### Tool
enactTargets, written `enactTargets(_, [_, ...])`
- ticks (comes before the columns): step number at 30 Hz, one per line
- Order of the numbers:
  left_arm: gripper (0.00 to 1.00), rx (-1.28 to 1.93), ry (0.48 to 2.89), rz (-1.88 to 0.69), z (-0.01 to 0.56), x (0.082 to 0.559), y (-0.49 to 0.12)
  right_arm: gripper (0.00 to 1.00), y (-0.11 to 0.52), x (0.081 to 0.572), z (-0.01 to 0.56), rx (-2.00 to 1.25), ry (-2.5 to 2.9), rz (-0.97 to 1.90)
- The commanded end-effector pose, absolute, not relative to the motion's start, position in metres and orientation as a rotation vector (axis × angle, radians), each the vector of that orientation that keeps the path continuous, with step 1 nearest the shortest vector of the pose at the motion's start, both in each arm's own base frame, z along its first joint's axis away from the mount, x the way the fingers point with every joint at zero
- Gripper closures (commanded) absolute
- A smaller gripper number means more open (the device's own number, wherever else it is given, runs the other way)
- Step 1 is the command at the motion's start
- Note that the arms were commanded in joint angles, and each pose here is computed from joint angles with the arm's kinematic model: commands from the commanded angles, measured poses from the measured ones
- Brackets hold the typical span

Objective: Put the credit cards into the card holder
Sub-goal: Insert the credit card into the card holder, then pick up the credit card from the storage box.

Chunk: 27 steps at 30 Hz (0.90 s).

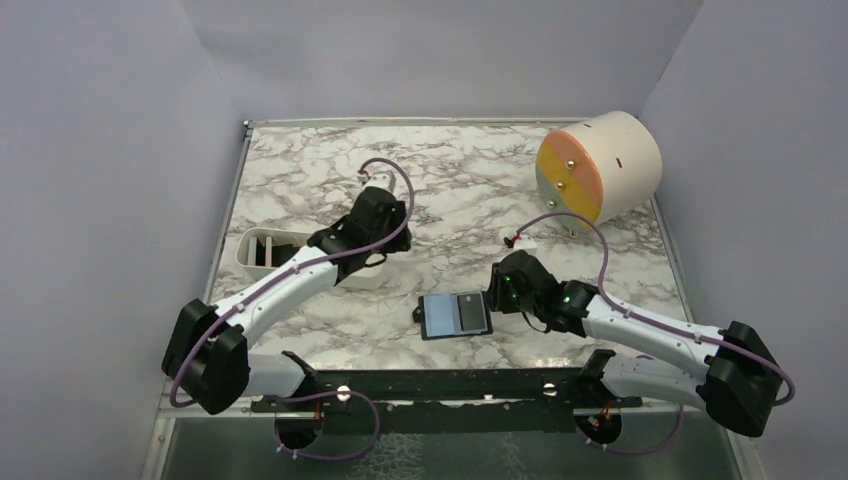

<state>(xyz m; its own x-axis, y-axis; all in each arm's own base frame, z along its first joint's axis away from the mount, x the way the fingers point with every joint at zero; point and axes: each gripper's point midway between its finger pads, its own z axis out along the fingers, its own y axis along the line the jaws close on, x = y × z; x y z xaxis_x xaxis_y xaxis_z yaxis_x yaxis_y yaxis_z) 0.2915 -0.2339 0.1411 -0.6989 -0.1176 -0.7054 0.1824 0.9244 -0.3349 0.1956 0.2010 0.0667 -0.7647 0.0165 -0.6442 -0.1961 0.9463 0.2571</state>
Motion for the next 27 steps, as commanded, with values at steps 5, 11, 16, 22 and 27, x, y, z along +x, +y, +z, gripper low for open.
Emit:
enactTargets(5, [0.49,0.040,2.210,-0.073,0.176,0.314,-0.105,0.67,0.207,0.199,0.085,-0.165,2.348,0.457])
enactTargets(11, [0.49,0.031,2.175,0.229,0.180,0.317,-0.037,0.67,0.212,0.199,0.083,-0.202,2.341,0.477])
enactTargets(16, [0.49,-0.030,2.213,0.355,0.168,0.317,0.008,0.67,0.215,0.200,0.085,-0.237,2.333,0.482])
enactTargets(22, [0.49,-0.064,2.281,0.441,0.151,0.322,0.048,0.67,0.216,0.199,0.086,-0.264,2.326,0.492])
enactTargets(27, [0.49,-0.006,2.336,0.444,0.132,0.323,0.065,0.67,0.214,0.198,0.084,-0.274,2.328,0.479])
